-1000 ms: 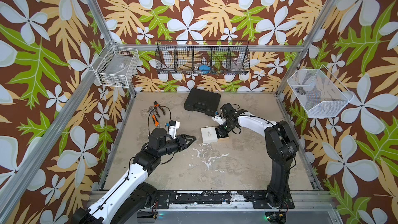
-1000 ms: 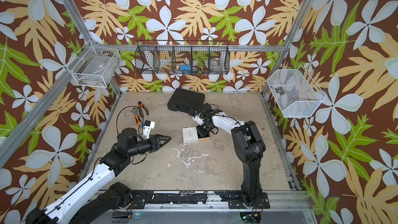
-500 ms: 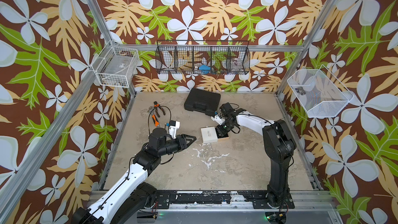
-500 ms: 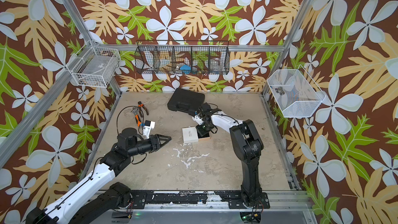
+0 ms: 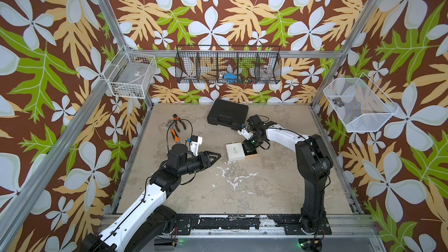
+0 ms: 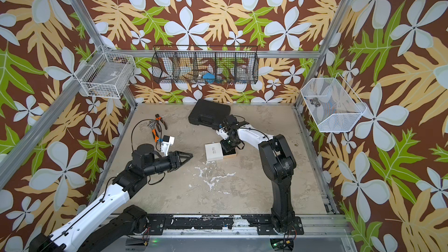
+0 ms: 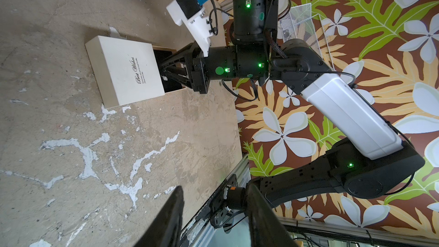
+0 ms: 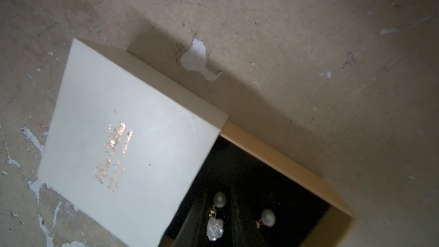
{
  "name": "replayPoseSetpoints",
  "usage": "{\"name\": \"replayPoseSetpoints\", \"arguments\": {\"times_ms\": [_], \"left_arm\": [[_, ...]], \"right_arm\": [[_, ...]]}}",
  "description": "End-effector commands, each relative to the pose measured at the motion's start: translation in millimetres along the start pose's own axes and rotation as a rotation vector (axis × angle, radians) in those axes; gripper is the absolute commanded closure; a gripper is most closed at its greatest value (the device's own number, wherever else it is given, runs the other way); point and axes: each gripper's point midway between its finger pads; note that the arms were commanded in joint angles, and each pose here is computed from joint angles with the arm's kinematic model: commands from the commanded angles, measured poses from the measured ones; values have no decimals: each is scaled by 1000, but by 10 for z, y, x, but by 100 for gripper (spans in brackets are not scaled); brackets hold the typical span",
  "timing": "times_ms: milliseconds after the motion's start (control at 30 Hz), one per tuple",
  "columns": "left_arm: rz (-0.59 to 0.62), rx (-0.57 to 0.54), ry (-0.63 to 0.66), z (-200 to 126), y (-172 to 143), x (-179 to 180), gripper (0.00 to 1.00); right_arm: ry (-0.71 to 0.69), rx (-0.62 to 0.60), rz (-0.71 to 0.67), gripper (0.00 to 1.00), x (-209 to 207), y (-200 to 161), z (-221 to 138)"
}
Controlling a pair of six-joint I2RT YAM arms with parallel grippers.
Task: Place the earrings into the drawer-style jewelry box
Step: Insert the earring into the inner lining, then close the drawer of the jewelry box.
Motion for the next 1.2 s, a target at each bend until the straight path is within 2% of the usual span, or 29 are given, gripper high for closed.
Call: {"name": "replayPoseSetpoints", "arguments": {"times_ms": [0,267,367,567,767,900,1167], "left_arm": [[25,-10,-20,-4,32,-67,54],[27,-11,-14,-1,38,-57,54],[25,-18,4,22,50,3,54],[65,-52,46,124,139,156,54],[107,-80,108,305,271,366,53],[112,-119,138,432,387,504,42],[106,-117,195,778,529,814,24]], "right_arm": [[-7,-24,-4,74,3,69,-91],[-40,-60,-13,74,-18,134,-241],[-49,-109,-8,74,-21,171,-353],[-37,-357,88,73,-116,272,-800],[63,-673,312,66,-310,98,-1271],[59,-757,439,63,-455,-122,-1307],[162,-732,511,64,-398,-247,-986]]}}
Point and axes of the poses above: each gripper's point midway between its finger pads, its own z axis out along the fingers, its own x axis along the line the jaws close on, y = z × x, and after that the axes turned 2 degrees about -z, right-handed
